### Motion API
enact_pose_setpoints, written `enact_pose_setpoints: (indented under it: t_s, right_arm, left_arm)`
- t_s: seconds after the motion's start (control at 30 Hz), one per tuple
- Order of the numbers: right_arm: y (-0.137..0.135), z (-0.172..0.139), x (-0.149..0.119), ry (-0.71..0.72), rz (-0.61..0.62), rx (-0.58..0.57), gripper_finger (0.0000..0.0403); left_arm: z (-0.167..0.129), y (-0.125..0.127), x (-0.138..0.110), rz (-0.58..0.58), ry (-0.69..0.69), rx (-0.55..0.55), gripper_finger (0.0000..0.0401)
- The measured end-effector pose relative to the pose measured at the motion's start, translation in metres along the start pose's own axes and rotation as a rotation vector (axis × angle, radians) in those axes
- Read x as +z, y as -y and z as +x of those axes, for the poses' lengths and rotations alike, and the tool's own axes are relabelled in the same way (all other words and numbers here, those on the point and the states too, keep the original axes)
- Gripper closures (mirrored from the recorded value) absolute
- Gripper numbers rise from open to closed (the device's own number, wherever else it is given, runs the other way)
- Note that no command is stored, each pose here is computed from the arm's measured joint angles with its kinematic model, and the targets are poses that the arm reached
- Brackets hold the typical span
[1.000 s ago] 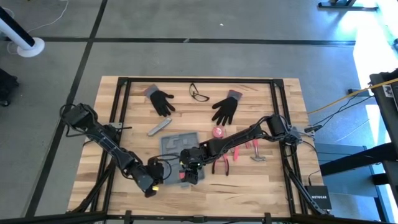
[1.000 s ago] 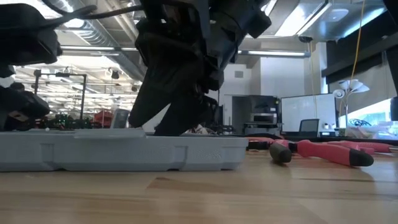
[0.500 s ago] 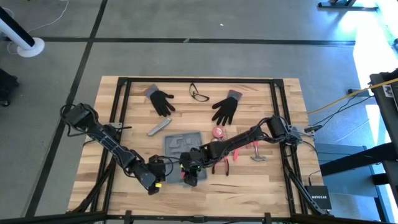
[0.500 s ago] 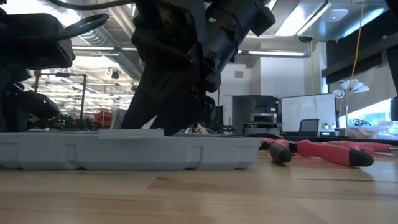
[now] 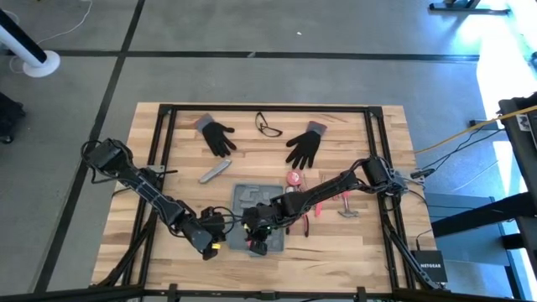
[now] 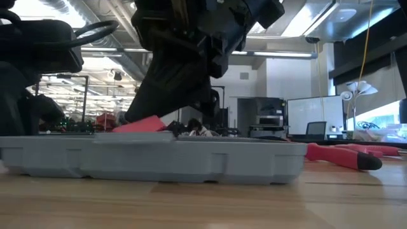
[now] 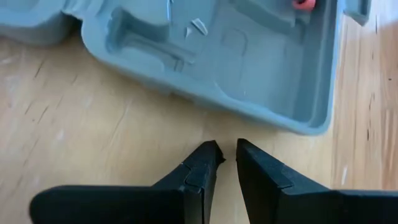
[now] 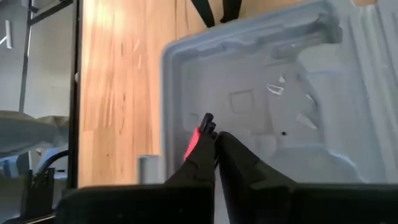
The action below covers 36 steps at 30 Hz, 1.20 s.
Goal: Prefit tool cases
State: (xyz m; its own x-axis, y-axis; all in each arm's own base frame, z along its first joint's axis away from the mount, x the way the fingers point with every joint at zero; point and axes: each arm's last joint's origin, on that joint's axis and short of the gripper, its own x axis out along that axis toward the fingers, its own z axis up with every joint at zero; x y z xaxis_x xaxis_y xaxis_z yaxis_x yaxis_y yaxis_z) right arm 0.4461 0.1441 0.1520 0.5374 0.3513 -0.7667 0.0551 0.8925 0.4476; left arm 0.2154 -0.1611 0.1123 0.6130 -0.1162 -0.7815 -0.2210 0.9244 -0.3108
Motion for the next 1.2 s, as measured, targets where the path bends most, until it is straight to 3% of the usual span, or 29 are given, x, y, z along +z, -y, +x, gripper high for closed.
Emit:
enact_pose_setpoints:
  t_s: [0.17, 0.33, 0.53, 0.67, 0.8, 0.97, 1.1, 1.2]
  right_arm:
    - [0.000, -0.017, 0.007, 0.004, 0.029, 0.004, 0.0402]
    - [-0.003, -0.059, 0.023, 0.074, 0.046, -0.015, 0.0402]
    - [0.001, -0.115, 0.027, 0.105, 0.081, -0.202, 0.0403]
    - [0.004, -0.132, 0.021, 0.081, 0.112, -0.301, 0.0403]
    - [0.000, -0.140, 0.015, 0.074, 0.176, -0.337, 0.0403]
    - [-0.011, -0.165, 0.006, 0.129, 0.251, -0.430, 0.0403]
    - [-0.015, -0.190, -0.001, 0.175, 0.304, -0.501, 0.0403]
    - [-0.014, -0.201, -0.004, 0.182, 0.329, -0.528, 0.0403]
  left_arm:
    - [-0.006, 0.003, -0.003, 0.022, 0.000, -0.015, 0.0339]
    - [-0.023, 0.005, 0.002, 0.061, 0.008, -0.038, 0.0339]
    - [-0.049, 0.001, 0.010, 0.137, 0.047, -0.015, 0.0339]
    - [-0.061, -0.004, 0.028, 0.198, 0.130, -0.030, 0.0339]
    - [-0.060, -0.011, 0.053, 0.341, 0.162, 0.002, 0.0347]
    - [-0.050, -0.024, 0.086, 0.453, 0.189, 0.042, 0.0393]
    - [-0.039, -0.026, 0.104, 0.543, 0.303, 0.021, 0.0399]
    - [-0.023, -0.031, 0.109, 0.551, 0.305, -0.031, 0.0400]
